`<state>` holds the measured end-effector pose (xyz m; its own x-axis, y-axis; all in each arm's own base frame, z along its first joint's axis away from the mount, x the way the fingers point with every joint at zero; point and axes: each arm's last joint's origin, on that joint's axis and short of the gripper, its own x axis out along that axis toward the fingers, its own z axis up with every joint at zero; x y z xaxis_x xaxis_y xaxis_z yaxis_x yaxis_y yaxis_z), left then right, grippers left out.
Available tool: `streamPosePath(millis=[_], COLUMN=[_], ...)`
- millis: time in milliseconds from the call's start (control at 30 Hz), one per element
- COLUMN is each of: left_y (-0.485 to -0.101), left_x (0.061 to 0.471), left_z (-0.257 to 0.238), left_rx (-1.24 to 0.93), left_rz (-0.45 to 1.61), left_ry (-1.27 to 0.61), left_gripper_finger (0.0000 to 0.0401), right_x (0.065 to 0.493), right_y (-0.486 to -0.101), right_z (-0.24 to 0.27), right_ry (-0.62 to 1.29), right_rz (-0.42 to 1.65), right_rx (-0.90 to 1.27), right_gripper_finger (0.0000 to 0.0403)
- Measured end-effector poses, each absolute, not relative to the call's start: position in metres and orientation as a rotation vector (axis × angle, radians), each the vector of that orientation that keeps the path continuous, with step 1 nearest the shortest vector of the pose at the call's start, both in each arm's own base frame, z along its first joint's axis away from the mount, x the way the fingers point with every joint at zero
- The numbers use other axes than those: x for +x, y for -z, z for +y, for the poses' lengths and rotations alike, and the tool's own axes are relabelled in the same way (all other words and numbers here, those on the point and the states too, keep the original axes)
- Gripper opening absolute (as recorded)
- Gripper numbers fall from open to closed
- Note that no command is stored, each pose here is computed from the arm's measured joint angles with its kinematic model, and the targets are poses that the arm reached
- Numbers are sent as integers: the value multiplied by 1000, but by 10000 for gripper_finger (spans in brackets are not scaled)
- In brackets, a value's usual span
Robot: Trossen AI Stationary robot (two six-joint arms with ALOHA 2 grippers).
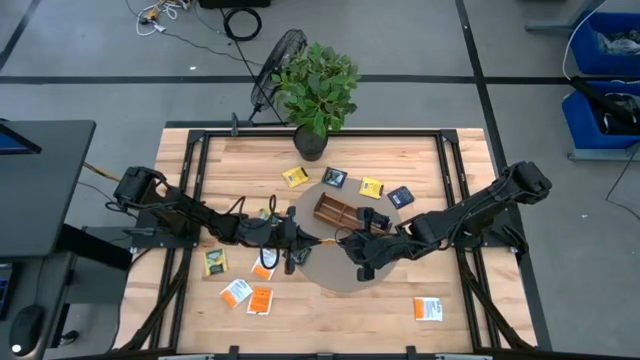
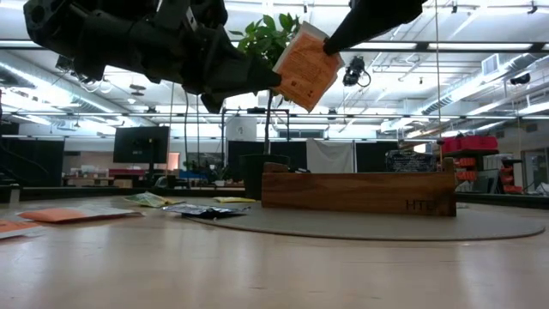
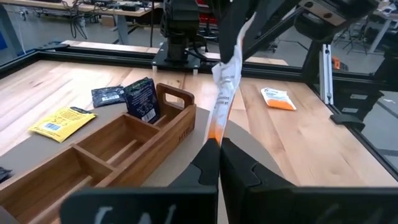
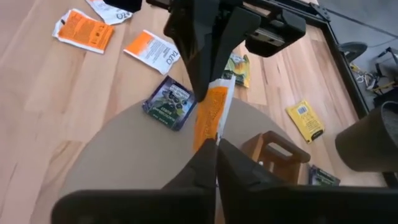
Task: Pick & Place Tea
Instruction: Put the orange tea bag into the middle section of the wooden organizer
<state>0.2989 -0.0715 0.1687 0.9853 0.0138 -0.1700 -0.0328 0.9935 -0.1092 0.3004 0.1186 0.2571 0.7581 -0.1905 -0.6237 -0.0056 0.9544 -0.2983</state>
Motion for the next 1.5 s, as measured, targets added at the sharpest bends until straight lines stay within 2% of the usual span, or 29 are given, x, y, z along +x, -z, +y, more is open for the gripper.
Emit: streamPosePath(millis=[500,967,1267,1500], left_y=[-166,-161,-161,-161], left_x=[298,297,297,297], left_z=[-71,-71,-71,-71], left_rx=[16,67,58,58], left_rz=[197,260,258,257], left_ry=[-15,-22,-23,-23], left_gripper_finger=[74,78,78,78], right_x=[293,295,296,297], right_y=[-250,-270,-269,-266], right_z=[93,29,-8,-19], right_ry=[219,277,273,255], right_rz=[873,1116,1146,1163], right_rx=[-185,75,156,207], right_gripper_finger=[1,0,0,0])
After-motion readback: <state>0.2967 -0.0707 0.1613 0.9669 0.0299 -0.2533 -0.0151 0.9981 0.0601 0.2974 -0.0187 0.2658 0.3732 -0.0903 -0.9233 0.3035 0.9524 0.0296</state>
